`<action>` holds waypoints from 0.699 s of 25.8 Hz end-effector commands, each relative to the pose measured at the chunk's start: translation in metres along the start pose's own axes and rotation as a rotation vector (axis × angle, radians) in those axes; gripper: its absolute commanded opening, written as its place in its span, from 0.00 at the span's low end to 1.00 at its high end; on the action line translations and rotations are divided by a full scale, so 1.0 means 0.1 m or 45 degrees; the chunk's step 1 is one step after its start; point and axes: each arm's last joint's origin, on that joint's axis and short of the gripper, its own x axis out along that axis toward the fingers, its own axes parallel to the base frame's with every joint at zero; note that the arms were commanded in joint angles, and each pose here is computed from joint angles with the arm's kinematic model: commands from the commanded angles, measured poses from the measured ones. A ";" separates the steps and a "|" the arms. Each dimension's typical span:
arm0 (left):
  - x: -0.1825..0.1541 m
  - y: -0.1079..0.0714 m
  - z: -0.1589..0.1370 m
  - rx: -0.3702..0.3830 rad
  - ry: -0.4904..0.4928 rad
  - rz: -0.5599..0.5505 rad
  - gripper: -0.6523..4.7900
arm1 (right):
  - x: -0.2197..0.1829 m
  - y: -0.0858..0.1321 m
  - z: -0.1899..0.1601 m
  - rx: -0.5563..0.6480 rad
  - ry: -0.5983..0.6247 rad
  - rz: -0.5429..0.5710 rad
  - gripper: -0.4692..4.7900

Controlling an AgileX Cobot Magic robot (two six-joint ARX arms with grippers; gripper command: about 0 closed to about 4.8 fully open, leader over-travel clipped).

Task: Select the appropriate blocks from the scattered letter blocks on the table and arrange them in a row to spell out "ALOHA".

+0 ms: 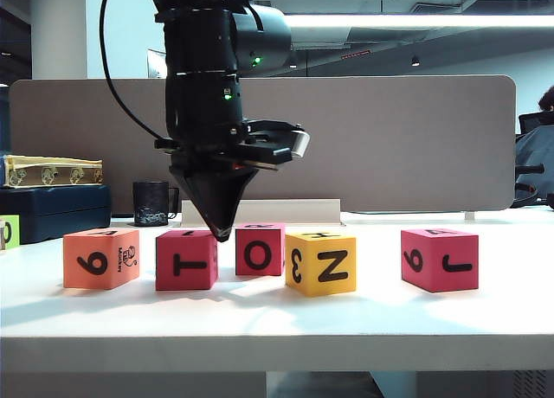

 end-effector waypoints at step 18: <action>-0.06 0.25 -0.03 -0.077 -0.008 0.030 0.19 | -0.02 0.01 0.03 -0.011 -0.039 -0.005 0.08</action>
